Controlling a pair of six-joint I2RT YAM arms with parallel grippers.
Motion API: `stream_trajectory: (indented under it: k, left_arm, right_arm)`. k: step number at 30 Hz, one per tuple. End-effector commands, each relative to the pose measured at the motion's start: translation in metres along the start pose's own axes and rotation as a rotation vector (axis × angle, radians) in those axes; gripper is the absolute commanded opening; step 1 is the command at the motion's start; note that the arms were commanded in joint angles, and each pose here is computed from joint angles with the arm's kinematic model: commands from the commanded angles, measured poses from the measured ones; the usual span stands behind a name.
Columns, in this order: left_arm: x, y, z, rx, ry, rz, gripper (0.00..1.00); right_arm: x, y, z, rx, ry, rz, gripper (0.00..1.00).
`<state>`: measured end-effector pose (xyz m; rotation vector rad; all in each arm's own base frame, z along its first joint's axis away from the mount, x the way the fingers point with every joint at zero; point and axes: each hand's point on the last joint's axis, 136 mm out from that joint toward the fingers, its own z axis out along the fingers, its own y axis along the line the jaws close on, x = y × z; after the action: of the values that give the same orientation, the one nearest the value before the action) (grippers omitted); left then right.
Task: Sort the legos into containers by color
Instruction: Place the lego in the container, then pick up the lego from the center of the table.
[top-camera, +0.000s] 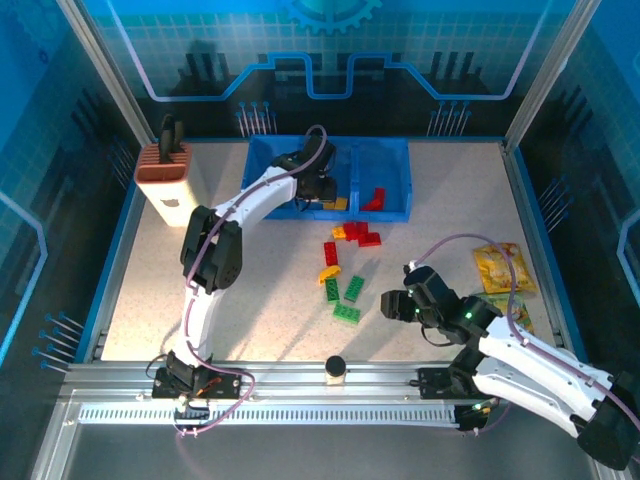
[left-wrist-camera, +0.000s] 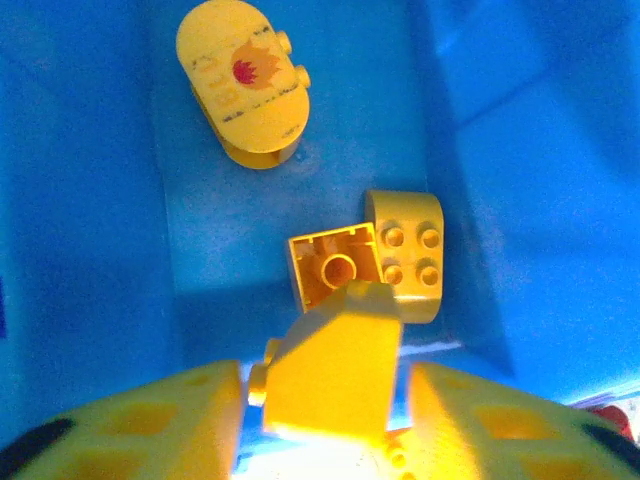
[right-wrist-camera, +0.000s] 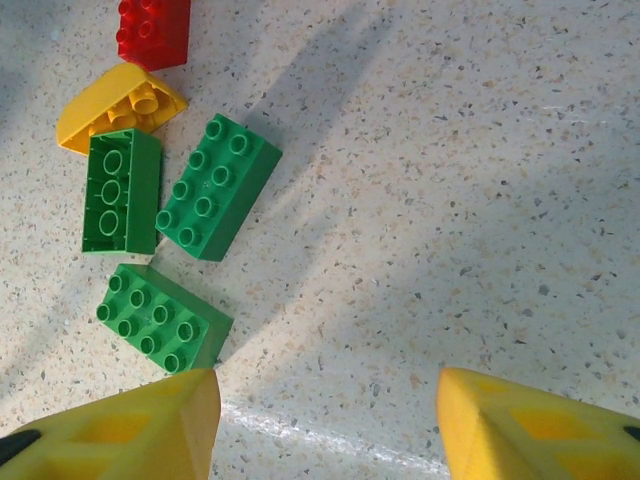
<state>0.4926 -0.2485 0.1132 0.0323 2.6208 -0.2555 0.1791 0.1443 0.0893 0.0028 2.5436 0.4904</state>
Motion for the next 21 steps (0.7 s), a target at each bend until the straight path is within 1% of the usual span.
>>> stream_trajectory:
  k: [1, 2, 3, 8, 11, 15, 18, 21]
  left_arm:
    - [-0.006, 0.003, -0.022, 0.006, -0.023, -0.004, 0.59]
    - [-0.007, 0.0, -0.028, 0.022, -0.035, -0.003, 0.63]
    - [-0.008, -0.001, -0.034, 0.029, -0.047, -0.003, 0.65]
    - [-0.007, -0.007, -0.07, 0.057, -0.101, 0.014, 0.65]
    - [0.003, -0.01, -0.091, 0.086, -0.134, 0.018, 0.65]
    - [0.034, -0.01, -0.107, 0.109, -0.136, 0.031, 0.66]
    - [0.067, -0.01, -0.107, 0.115, -0.1, 0.055, 0.66]
    - [0.106, 0.001, -0.1, 0.082, -0.046, 0.06, 0.65]
  right_arm:
    - [0.002, 0.0, 0.001, 0.004, -0.008, 0.006, 0.6]
    - [0.003, 0.0, 0.002, 0.006, -0.006, 0.003, 0.6]
    - [0.003, 0.001, 0.003, 0.007, -0.002, -0.001, 0.6]
    - [0.005, 0.008, 0.009, 0.011, 0.023, -0.031, 0.61]
    - [0.003, 0.015, 0.011, 0.009, 0.025, -0.05, 0.62]
    - [-0.002, 0.023, 0.014, 0.005, 0.024, -0.077, 0.65]
    - [-0.008, 0.03, 0.016, 0.007, 0.027, -0.096, 0.65]
    - [-0.016, 0.037, 0.021, 0.025, 0.036, -0.095, 0.65]
